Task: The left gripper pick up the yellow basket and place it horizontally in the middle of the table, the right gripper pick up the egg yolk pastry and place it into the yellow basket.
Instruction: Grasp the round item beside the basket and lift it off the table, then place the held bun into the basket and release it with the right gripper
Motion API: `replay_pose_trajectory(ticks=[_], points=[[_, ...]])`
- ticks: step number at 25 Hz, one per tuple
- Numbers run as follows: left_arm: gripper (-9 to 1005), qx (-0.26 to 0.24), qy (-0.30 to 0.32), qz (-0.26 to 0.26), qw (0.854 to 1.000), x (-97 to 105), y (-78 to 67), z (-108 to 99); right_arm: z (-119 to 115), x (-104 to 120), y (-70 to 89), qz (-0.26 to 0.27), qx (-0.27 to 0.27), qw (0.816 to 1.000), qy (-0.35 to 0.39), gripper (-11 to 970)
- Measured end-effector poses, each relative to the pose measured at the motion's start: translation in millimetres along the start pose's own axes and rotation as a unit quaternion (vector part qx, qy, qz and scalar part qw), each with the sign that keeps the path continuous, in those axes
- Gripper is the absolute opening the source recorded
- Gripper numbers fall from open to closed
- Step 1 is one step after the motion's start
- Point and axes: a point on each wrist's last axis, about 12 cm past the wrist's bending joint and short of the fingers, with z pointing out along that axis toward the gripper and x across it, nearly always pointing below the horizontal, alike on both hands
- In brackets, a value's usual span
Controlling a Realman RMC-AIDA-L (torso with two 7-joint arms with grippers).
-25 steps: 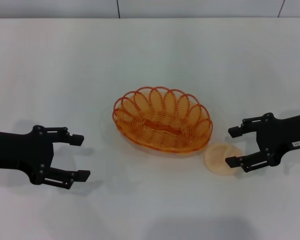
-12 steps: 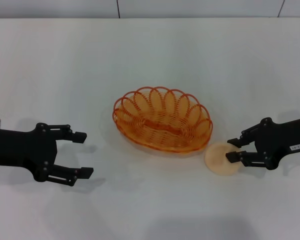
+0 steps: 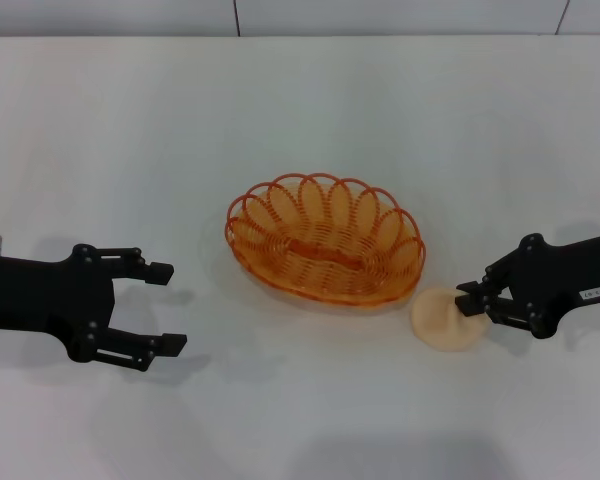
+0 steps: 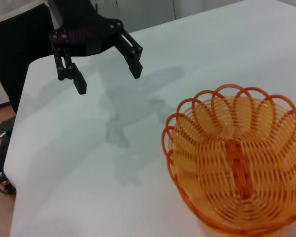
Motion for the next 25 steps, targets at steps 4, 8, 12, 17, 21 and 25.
replay_pose_trajectory(ticks=[4,8,12,17,21,25], points=[[879,0.000,0.001,0.001,1.000,1,-0.6,0,-13,-7,-1.1,-0.006,0.000,1.000,-0.005,60],[879,-0.001,0.002,0.002,1.000,2,-1.1,-1,-37,-25,-3.6,-0.018,0.005,1.000,-0.008,31],[879,-0.007,0.004,0.005,1.000,3,0.2,0,-52,-49,-3.4,-0.044,0.001,0.998,-0.036,30],[879,-0.007,0.003,0.008,1.000,1,0.9,4,-40,-77,-3.0,-0.056,-0.006,0.993,-0.100,30],[879,-0.006,0.006,0.011,1.000,-1,2.5,7,-20,-83,-4.8,-0.049,-0.006,0.989,-0.137,29],[879,-0.008,0.010,0.010,1.000,0,2.7,9,4,-82,-6.4,-0.059,0.008,0.983,-0.172,47]])
